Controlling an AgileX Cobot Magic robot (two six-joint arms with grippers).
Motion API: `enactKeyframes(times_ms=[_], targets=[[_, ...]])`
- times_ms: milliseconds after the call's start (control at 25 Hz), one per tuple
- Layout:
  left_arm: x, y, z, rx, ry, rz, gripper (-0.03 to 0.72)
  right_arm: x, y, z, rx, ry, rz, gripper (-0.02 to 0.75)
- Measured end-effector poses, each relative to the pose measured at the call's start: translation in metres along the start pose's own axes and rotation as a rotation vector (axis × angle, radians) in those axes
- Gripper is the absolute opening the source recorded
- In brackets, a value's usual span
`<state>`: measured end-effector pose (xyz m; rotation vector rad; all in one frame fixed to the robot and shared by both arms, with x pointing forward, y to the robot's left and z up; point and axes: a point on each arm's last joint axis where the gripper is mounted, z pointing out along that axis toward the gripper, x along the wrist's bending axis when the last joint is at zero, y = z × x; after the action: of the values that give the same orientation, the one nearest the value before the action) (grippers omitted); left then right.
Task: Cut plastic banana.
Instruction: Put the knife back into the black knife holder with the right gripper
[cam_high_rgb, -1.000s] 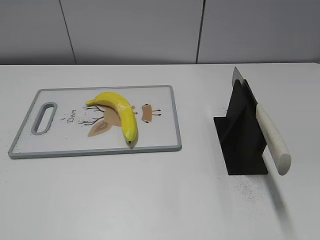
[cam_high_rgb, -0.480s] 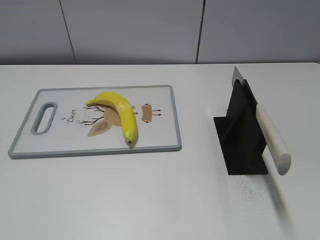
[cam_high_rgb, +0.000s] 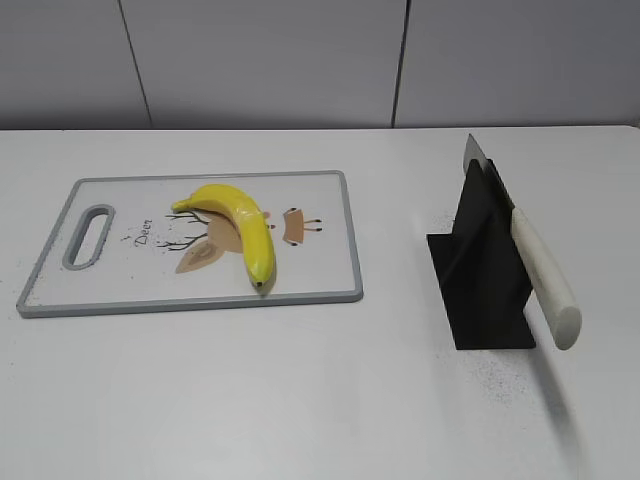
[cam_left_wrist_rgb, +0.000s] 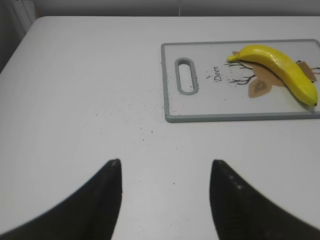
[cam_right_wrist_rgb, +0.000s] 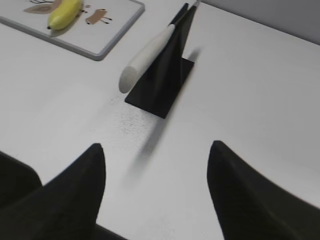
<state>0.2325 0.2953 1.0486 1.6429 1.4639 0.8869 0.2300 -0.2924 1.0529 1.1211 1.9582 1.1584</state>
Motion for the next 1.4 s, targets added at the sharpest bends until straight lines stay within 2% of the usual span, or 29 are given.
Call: enactKeyframes(times_ms=[160, 440, 1120, 1200, 1320, 1400], targets=[[0.0, 0.0, 0.0, 0.0, 0.0, 0.0, 0.544, 0.0004, 0.0006, 0.0012, 0.009, -0.111, 0.055, 0.514], [0.0, 0.0, 0.0, 0.0, 0.0, 0.0, 0.544, 0.0007, 0.0015, 0.0029, 0.02, -0.255, 0.126, 0.514], [0.0, 0.0, 0.0, 0.0, 0.0, 0.0, 0.544, 0.0005, 0.0015, 0.003, 0.022, -0.278, 0.141, 0.512], [0.0, 0.0, 0.0, 0.0, 0.0, 0.002, 0.544, -0.0016, 0.0008, 0.0024, 0.023, -0.303, 0.175, 0.512], [0.0, 0.0, 0.0, 0.0, 0.0, 0.0, 0.544, -0.0086, -0.0012, -0.0001, 0.02, -0.388, 0.268, 0.512], [0.0, 0.0, 0.0, 0.0, 0.0, 0.001, 0.544, -0.0088, -0.0013, -0.0002, 0.009, -0.392, 0.324, 0.512]])
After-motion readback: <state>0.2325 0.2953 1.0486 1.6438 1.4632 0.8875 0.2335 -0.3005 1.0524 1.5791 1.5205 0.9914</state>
